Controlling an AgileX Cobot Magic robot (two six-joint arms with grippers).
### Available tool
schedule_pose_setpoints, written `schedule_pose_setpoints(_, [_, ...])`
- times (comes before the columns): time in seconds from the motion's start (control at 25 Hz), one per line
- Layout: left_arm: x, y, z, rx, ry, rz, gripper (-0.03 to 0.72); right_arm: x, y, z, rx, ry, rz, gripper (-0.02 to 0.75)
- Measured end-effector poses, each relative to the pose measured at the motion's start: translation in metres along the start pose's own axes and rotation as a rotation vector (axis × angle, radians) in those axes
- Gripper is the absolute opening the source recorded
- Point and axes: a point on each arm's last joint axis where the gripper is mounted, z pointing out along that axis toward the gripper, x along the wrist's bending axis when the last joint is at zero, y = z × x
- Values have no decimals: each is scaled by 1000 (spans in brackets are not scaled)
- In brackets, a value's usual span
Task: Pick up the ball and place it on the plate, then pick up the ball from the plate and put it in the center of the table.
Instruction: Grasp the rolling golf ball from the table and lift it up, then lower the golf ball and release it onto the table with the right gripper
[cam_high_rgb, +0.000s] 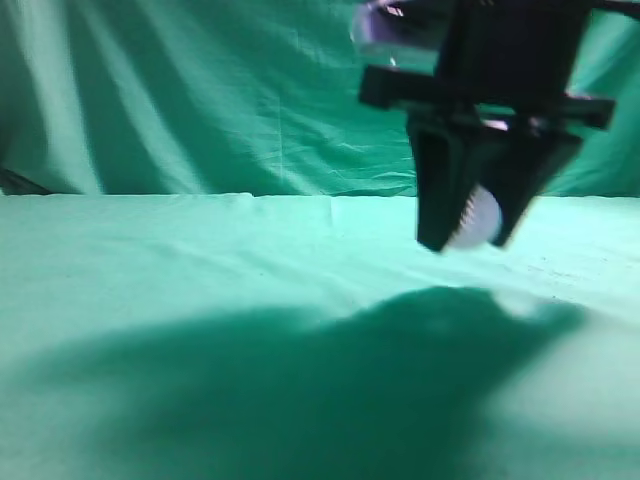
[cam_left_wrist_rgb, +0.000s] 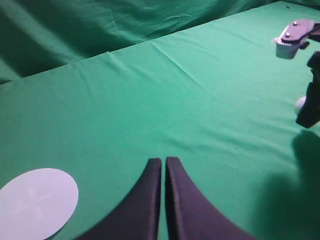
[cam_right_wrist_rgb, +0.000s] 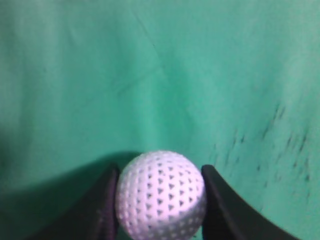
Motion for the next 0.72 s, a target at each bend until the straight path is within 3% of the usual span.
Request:
schedule_pose_setpoints(0.4, [0,0,0,0,0,0,0,5,83,-68,-236,12,-43,319])
schedule_pose_setpoints(0.72, [0,0,0,0,0,0,0,49,131,-24,-186,45,-181,319])
